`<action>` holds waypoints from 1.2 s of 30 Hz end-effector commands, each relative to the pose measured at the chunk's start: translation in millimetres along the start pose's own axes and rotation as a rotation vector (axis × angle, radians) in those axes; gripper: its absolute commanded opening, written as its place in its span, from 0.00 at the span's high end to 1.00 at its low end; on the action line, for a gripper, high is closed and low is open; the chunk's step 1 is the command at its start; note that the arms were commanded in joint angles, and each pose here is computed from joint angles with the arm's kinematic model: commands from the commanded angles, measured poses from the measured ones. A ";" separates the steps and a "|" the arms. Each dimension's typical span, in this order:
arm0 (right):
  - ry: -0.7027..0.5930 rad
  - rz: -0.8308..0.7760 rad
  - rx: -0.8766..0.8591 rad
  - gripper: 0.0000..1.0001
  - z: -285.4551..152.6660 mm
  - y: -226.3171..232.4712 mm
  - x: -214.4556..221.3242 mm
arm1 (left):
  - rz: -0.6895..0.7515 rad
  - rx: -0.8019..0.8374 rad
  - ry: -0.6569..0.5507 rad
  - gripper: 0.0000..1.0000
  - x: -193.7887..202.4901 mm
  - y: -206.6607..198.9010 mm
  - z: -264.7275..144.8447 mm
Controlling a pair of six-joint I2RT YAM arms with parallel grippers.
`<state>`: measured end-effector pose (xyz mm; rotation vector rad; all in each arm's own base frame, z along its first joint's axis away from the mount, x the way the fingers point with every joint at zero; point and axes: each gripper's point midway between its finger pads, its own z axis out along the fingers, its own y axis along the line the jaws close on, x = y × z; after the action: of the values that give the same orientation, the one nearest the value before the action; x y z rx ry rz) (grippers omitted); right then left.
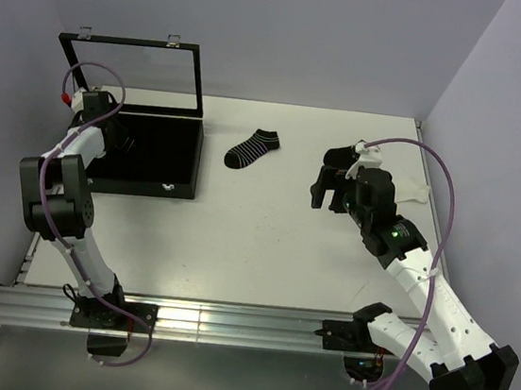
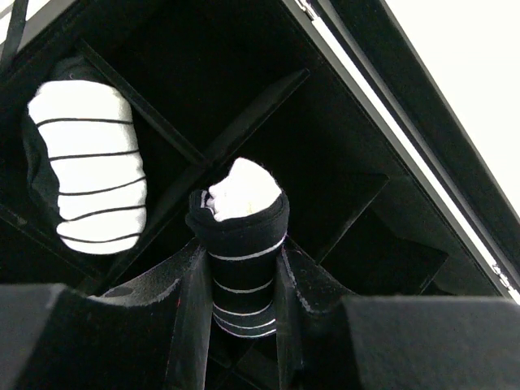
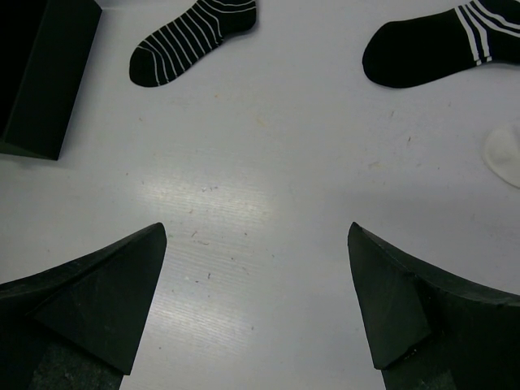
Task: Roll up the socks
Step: Place the sock in the storage box.
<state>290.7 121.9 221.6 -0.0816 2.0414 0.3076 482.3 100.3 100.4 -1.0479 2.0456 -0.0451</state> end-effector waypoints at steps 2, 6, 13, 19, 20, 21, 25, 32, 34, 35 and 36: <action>-0.054 -0.010 -0.001 0.00 -0.6 -0.4 -15.5 | 0.010 -0.009 -0.023 1.00 1.9 4.2 14.8; -0.055 -0.011 -0.002 0.00 -0.5 -0.6 -15.2 | 0.017 -0.002 0.008 1.00 10.6 4.9 21.0; -0.050 -0.015 0.002 0.00 0.2 -1.4 -13.2 | 0.023 -0.003 0.087 1.00 33.0 11.0 24.1; -0.051 -0.020 0.012 0.00 0.3 -3.7 -12.7 | 0.022 -0.034 0.169 1.00 49.2 16.8 22.8; -0.052 -0.019 0.015 0.00 0.3 -4.2 -12.8 | 0.017 -0.041 0.176 1.00 53.6 20.2 21.7; -0.052 -0.019 0.017 0.00 0.6 -4.5 -12.6 | 0.008 -0.032 0.164 1.00 50.6 18.3 18.3; -0.054 -0.019 0.015 0.00 1.9 -4.0 -12.7 | -0.003 -0.021 0.132 1.00 45.8 17.4 9.3; -0.058 -0.020 0.027 0.00 1.8 -6.3 -13.0 | 0.005 -0.022 0.174 0.99 47.7 12.1 4.0; -0.055 -0.020 0.030 0.00 1.8 -7.4 -11.8 | 0.012 -0.048 0.199 1.00 52.8 16.7 6.8; -0.058 -0.019 0.028 0.00 1.4 -6.7 -12.3 | 0.014 -0.059 0.210 1.00 53.4 17.7 5.9; -0.058 -0.020 0.030 0.00 1.8 -7.0 -12.4 | 0.021 -0.071 0.223 1.00 57.2 20.9 8.0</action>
<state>293.0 119.7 223.2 -0.0915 2.0280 0.2872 465.9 91.3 60.6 -1.1045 2.1650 -0.0623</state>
